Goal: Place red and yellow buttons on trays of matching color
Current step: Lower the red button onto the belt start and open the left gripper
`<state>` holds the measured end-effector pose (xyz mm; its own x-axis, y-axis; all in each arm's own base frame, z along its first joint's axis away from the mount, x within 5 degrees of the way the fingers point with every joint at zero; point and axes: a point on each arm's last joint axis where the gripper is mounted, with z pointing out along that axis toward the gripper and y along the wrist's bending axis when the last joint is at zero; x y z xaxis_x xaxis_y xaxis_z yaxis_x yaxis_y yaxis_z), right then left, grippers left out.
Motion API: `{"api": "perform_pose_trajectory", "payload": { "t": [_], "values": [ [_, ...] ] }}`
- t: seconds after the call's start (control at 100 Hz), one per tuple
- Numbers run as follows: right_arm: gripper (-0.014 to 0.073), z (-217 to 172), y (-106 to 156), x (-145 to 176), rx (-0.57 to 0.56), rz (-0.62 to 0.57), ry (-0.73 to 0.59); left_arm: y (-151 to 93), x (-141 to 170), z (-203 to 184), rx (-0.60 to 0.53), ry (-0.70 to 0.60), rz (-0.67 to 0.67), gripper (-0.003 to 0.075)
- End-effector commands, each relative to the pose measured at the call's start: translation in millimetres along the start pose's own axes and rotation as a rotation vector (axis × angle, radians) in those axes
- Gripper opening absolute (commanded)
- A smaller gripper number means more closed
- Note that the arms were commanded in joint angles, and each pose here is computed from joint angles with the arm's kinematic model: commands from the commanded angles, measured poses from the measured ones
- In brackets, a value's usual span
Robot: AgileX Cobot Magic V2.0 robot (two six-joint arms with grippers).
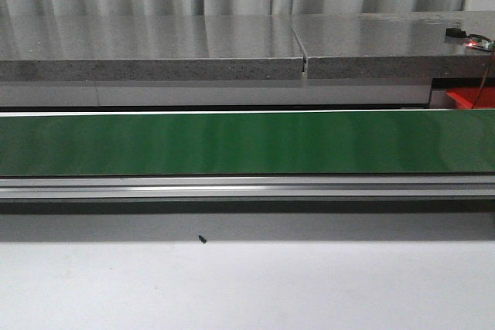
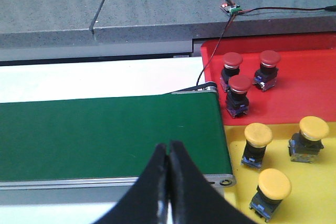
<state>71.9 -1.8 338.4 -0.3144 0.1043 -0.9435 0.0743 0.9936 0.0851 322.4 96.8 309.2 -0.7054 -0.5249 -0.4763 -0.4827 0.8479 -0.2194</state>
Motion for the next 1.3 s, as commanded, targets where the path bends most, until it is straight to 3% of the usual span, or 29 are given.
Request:
{"api": "perform_pose_trajectory", "payload": {
  "t": [0.0,0.21,0.37,0.77,1.29],
  "values": [
    [-0.0068,-3.2,0.6,-13.0,0.000,-0.004,-0.090,5.3,-16.3,-25.9,0.017,-0.121,-0.028,0.0527],
    [-0.0068,-3.2,0.6,-13.0,0.000,-0.004,-0.090,43.5,-29.5,-16.9,-0.047,-0.087,-0.133,0.0527],
    [-0.0068,-3.2,0.6,-13.0,0.000,-0.004,-0.090,58.3,-41.2,-0.5,-0.068,-0.038,-0.176,0.0527],
    [-0.0068,-3.2,0.6,-13.0,0.000,-0.004,-0.090,63.6,-71.3,60.9,-0.054,0.041,-0.206,0.0527],
    [-0.0068,-3.2,0.6,-13.0,0.000,-0.004,-0.090,68.1,-85.9,117.6,-0.053,0.001,-0.205,0.0527]
  ]
}}
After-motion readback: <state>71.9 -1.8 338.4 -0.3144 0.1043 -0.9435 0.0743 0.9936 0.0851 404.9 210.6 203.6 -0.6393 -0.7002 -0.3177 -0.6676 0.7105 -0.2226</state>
